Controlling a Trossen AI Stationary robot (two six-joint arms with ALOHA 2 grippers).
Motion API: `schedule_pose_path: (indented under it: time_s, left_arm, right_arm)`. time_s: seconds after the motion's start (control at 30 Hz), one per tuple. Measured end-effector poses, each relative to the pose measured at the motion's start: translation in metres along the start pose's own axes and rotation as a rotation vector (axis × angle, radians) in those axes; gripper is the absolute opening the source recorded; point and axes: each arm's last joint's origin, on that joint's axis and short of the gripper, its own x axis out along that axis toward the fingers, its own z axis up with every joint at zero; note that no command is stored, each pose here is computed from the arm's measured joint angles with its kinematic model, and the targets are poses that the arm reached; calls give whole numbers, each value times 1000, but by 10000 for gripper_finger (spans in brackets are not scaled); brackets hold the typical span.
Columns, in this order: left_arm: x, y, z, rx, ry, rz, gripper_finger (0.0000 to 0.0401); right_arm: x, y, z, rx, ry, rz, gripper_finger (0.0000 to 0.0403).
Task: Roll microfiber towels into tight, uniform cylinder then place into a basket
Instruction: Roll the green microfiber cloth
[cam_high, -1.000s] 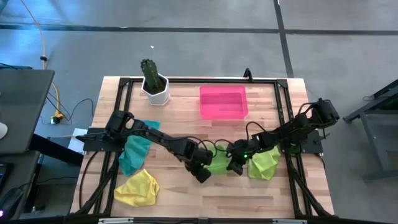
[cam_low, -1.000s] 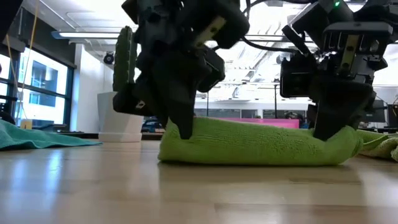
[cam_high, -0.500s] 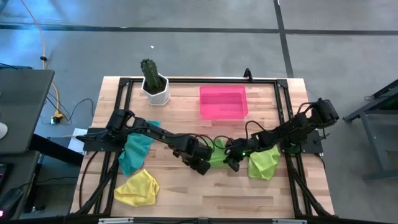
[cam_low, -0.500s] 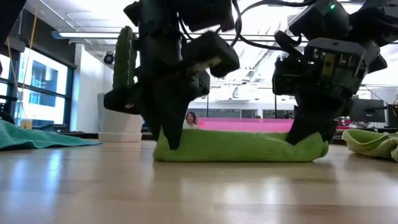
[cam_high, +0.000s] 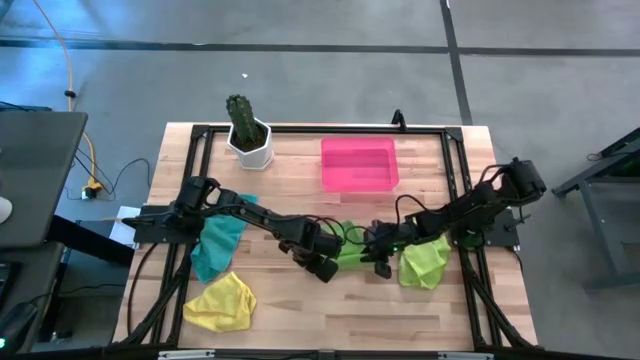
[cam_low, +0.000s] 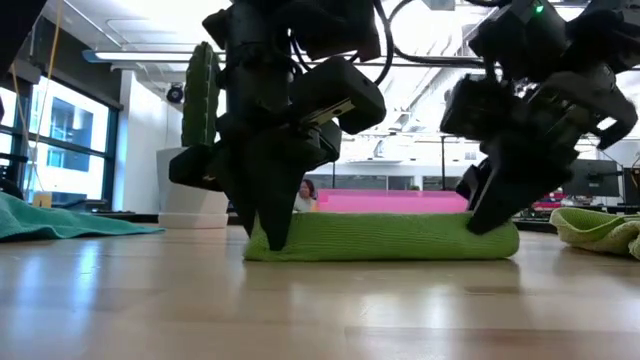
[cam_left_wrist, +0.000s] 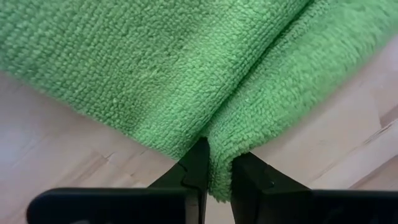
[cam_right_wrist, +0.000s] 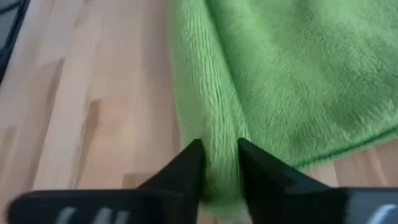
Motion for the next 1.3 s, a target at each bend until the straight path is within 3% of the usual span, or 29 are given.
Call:
schedule_pose_path:
  time_s: [0.23, 0.4, 0.5, 0.67, 0.9, 1.07, 1.3]
  left_arm:
    - [1, 1, -1, 0, 26, 6, 37]
    - [1, 1, -1, 9, 33, 0, 37]
    - [1, 1, -1, 9, 33, -1, 37]
    - [1, 1, -1, 9, 36, -4, 37]
    - [1, 1, -1, 15, 38, -8, 37]
    - [1, 1, -1, 18, 37, -8, 37]
    - [1, 1, -1, 18, 37, -9, 37]
  right_arm:
    - [-30, 15, 25, -198, 31, 78, 159]
    - [-37, 45, 24, -496, -78, 170, 156]
    - [-31, 55, 13, -610, -87, 92, 146]
    - [-12, 55, 2, -629, -79, -103, 135]
    - [14, 46, -7, -650, -44, -161, 134]
    - [17, 40, -5, -636, -69, -266, 134]
    - [16, 39, -3, -679, -74, -287, 134]
